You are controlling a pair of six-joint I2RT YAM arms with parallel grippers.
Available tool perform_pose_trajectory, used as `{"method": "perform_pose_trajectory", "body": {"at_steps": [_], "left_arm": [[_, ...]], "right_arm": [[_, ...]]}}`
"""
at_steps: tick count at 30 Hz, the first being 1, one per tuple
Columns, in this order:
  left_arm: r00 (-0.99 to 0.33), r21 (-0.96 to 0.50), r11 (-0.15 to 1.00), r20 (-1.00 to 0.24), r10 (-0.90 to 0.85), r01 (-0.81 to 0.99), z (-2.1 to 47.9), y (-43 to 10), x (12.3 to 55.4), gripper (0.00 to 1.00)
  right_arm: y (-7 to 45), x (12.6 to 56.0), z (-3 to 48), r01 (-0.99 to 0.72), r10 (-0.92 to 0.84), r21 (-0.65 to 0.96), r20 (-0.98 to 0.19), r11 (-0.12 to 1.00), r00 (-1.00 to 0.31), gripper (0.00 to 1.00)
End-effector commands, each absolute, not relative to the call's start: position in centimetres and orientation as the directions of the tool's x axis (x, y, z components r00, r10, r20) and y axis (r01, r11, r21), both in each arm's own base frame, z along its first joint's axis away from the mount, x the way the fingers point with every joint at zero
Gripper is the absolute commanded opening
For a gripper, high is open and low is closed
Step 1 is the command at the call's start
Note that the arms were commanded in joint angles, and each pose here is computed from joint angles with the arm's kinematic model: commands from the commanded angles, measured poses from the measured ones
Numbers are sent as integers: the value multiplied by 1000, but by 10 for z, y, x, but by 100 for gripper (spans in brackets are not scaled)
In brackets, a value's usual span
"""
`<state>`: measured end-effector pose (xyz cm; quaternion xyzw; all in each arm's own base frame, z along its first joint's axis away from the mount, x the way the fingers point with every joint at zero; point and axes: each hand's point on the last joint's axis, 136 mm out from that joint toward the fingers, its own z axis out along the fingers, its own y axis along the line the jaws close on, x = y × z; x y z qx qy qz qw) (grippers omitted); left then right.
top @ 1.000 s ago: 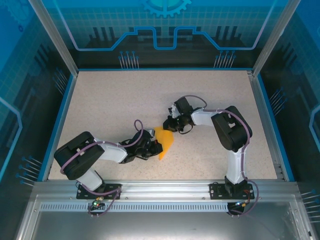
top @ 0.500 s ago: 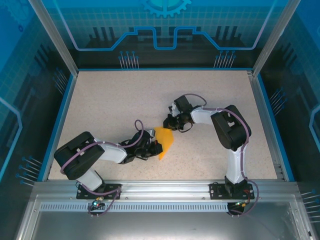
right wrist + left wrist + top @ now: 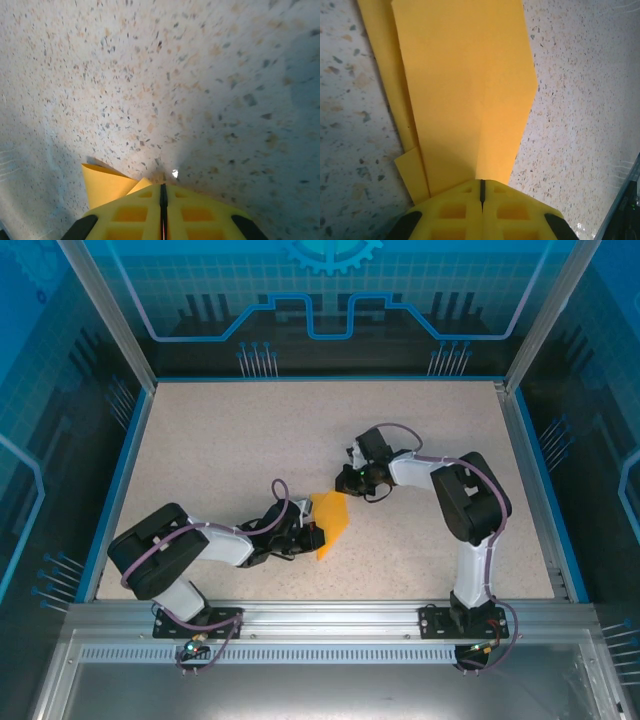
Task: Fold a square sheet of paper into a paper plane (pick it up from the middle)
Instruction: Fourth fold the wing at the center of the table.
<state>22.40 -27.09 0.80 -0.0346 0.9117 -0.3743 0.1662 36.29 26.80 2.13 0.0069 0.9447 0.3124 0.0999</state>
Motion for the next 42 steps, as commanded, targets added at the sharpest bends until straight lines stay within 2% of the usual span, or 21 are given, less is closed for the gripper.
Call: {"method": "perform_pose_trajectory", "body": {"at_steps": [1,13,18,24,33,36,40,42], "left_arm": [[-996,-421,903,20,-84,-84,-72,-196,136,0],[-999,-448,893,8,-52,-50,-62,-205,140,0],[-999,-449,893,0,-43,-38,-59,-205,141,0],[-999,-457,889,-10,-38,-29,-54,-208,143,0],[-999,-479,878,-25,-29,-13,-40,-213,146,3],[-998,-495,869,-46,-38,-10,-30,-216,151,6],[-994,-535,845,-95,-60,0,-3,-224,162,14],[-987,-574,819,-128,-96,-5,15,-231,170,22]], "right_arm": [[256,362,35,-63,76,570,-218,819,-973,10],[259,332,68,-132,68,629,-284,766,-957,11],[291,305,72,-211,-34,686,-262,697,-964,11],[313,293,55,-209,-72,700,-220,683,-973,11],[304,294,7,-115,-30,653,-140,749,-990,10],[293,291,-6,-78,-7,610,-118,788,-993,10],[289,284,-12,-33,35,621,-97,783,-995,10],[285,280,-14,-6,62,627,-86,779,-994,10]]}}
